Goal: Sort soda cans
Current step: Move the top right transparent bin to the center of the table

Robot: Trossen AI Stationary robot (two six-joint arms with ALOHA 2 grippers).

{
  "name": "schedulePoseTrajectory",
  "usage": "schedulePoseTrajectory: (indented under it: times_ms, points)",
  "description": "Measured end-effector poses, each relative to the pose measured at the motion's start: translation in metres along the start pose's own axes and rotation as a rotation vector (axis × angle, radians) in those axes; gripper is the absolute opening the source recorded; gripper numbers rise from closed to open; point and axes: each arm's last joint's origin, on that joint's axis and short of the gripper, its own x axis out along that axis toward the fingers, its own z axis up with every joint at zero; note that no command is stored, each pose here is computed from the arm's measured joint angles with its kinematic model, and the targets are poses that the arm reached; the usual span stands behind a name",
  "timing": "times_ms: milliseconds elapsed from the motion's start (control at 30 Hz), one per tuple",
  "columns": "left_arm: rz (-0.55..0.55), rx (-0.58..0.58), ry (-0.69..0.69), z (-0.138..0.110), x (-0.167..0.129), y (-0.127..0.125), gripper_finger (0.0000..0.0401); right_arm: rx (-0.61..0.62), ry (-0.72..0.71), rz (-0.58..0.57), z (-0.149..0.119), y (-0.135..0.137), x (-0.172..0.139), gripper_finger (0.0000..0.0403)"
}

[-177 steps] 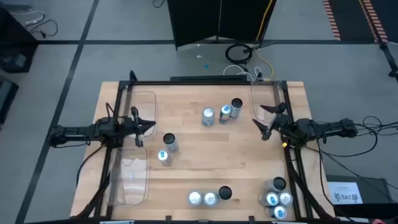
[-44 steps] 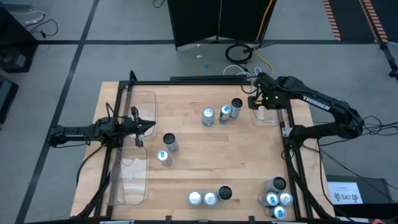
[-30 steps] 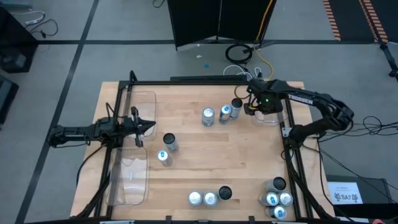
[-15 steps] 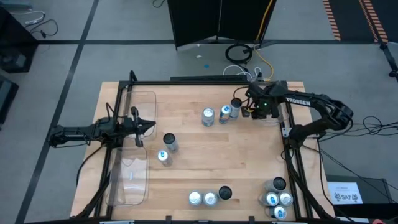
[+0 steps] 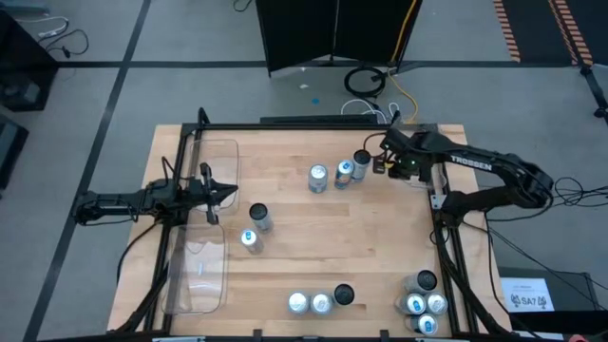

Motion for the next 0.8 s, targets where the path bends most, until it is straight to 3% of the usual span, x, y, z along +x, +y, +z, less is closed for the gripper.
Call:
schedulePoseTrajectory:
  times_ms: [300,467,633,800]
  points:
    - [0.000,0.000,0.000,0.000,0.000,0.000,0.0027,-0.023,-0.101,0.010,0.002,0.013,-0.061,0.0000]
    - [0.000,0.000,0.000,0.000,0.000,0.000,0.0027,-0.055,-0.166,0.122,-0.001,0.027,-0.111,0.0000]
    - [0.000,0.000,0.000,0.000,0.000,0.000,0.0027,-0.088,-0.182,0.234,-0.020,0.038,-0.153,0.0000]
    - [0.000,0.000,0.000,0.000,0.000,0.000,0.0027,-0.117,-0.109,0.236,-0.048,0.050,-0.168,0.0000]
